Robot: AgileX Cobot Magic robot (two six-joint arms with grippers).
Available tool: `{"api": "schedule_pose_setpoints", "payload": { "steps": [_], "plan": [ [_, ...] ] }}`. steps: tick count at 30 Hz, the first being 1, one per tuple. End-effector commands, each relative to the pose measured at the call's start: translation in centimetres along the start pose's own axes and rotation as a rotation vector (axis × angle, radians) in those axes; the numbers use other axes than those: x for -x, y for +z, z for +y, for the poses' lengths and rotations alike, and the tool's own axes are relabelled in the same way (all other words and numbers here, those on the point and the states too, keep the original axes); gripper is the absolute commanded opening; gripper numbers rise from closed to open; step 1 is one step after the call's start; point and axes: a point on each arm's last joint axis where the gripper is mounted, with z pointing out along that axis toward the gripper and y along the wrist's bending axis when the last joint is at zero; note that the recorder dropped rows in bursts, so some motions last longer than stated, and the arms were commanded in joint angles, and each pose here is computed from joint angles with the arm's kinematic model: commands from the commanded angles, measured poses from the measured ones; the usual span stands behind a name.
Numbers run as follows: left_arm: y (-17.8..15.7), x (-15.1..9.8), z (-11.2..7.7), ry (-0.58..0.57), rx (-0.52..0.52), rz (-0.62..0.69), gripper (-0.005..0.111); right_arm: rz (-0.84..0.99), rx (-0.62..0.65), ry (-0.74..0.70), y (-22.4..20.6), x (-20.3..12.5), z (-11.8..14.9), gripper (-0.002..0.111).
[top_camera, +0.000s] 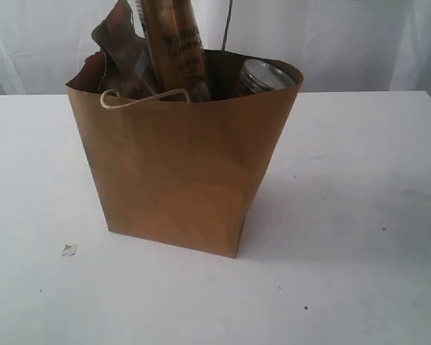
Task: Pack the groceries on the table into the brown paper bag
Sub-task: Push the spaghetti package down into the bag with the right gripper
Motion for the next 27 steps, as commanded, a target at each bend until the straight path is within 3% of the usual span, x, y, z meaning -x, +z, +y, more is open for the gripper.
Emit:
{"api": "schedule_pose_setpoints", "payload": {
  "steps": [1,16,27],
  "plan": [
    [0.0,-0.1,0.0,-0.006,0.0,0.004,0.001,0.091,0.002,0.005,0.0,-0.9,0.6,0.0],
    [0.0,-0.1,0.0,-0.006,0.0,0.004,0.001,0.211,-0.033,0.004,-0.2,-2.0,0.2,0.001],
    [0.0,-0.1,0.0,-0.006,0.0,0.004,0.001,0.192,-0.035,0.004,-1.4,-1.3,-0.1,0.028]
  ]
}}
